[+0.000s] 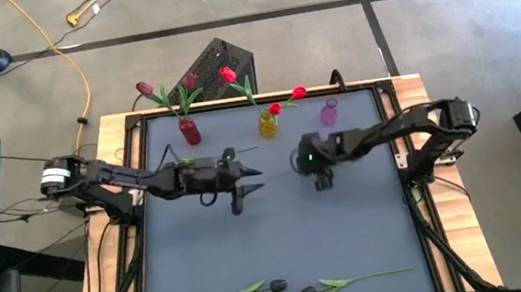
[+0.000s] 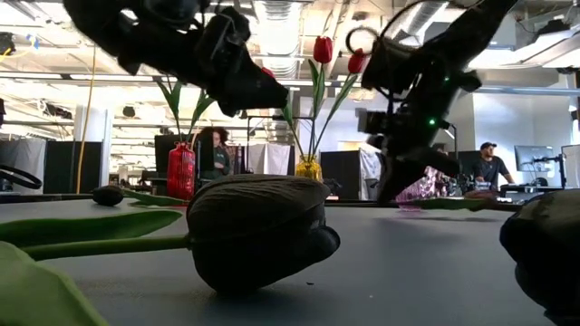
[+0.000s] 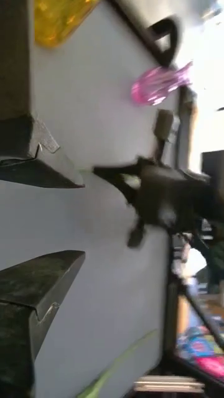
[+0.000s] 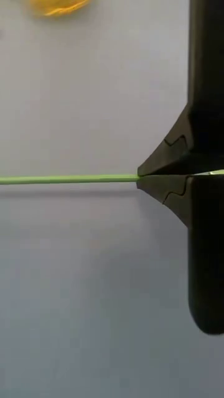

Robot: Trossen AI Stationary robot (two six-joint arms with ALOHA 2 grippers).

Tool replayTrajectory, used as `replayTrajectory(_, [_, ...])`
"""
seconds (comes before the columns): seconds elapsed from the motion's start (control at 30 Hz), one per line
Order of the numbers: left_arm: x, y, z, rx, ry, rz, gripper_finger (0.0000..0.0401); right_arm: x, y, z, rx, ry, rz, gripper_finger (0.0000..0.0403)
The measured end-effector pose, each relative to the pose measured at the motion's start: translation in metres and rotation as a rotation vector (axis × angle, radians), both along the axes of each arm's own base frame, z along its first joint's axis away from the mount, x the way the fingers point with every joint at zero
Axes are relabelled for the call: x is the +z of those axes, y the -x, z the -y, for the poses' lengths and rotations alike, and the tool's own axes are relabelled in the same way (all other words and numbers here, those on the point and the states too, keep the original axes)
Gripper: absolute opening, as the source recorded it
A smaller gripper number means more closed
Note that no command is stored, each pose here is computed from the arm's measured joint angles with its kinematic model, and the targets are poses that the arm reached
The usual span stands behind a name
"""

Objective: Sort flowers into vase by color
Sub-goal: Put the dark red tulip into the red vase

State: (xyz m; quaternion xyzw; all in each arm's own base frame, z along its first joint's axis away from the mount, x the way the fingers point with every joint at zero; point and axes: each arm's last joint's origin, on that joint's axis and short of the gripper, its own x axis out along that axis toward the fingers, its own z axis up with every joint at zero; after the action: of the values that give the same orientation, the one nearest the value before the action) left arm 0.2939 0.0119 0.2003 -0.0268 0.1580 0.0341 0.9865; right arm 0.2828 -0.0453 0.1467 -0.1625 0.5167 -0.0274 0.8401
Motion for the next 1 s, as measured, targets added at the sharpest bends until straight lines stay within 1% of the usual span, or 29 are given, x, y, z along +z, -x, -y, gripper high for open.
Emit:
replayTrajectory(0.07, [0.002,-0.003,0.0,-0.013,0.01,-0.059,0.0162,-0.002,-0.007,-0.018,0.057,0.041,0.025,0.0019])
replayTrajectory(0.13, [0.005,-0.006,0.001,-0.014,0.024,-0.096,0.0162,-0.003,-0.012,-0.035,0.085,0.107,0.052,0.0019])
replayTrajectory(0.23, [0.005,-0.008,0.001,0.001,0.088,-0.113,0.0162,-0.003,-0.018,-0.059,0.121,0.216,0.098,0.0019])
replayTrajectory(0.37, [0.003,-0.01,-0.001,0.043,0.221,-0.123,0.0162,0.0,-0.023,-0.082,0.199,0.338,0.162,0.0019])
replayTrajectory(0.47, [-0.001,-0.013,-0.005,0.079,0.328,-0.123,0.0162,0.006,-0.027,-0.093,0.259,0.398,0.232,0.0019])
replayTrajectory(0.63, [-0.011,-0.019,-0.004,-0.013,0.526,-0.145,0.0162,0.016,-0.034,-0.1,0.3,0.49,0.326,0.0019])
replayTrajectory(0.7, [-0.015,-0.022,-0.003,-0.023,0.576,-0.158,0.0162,0.019,-0.035,-0.101,0.311,0.519,0.343,0.0019])
replayTrajectory(0.77, [-0.018,-0.022,-0.004,-0.008,0.604,-0.176,0.0162,0.02,-0.036,-0.103,0.319,0.549,0.352,0.0019])
replayTrajectory(0.87, [-0.021,-0.023,-0.004,-0.005,0.608,-0.182,0.0162,0.022,-0.036,-0.107,0.341,0.591,0.357,0.0019])
replayTrajectory(1.0, [-0.021,-0.023,-0.006,0.001,0.61,-0.176,0.0162,0.026,-0.037,-0.11,0.362,0.613,0.389,0.0019])
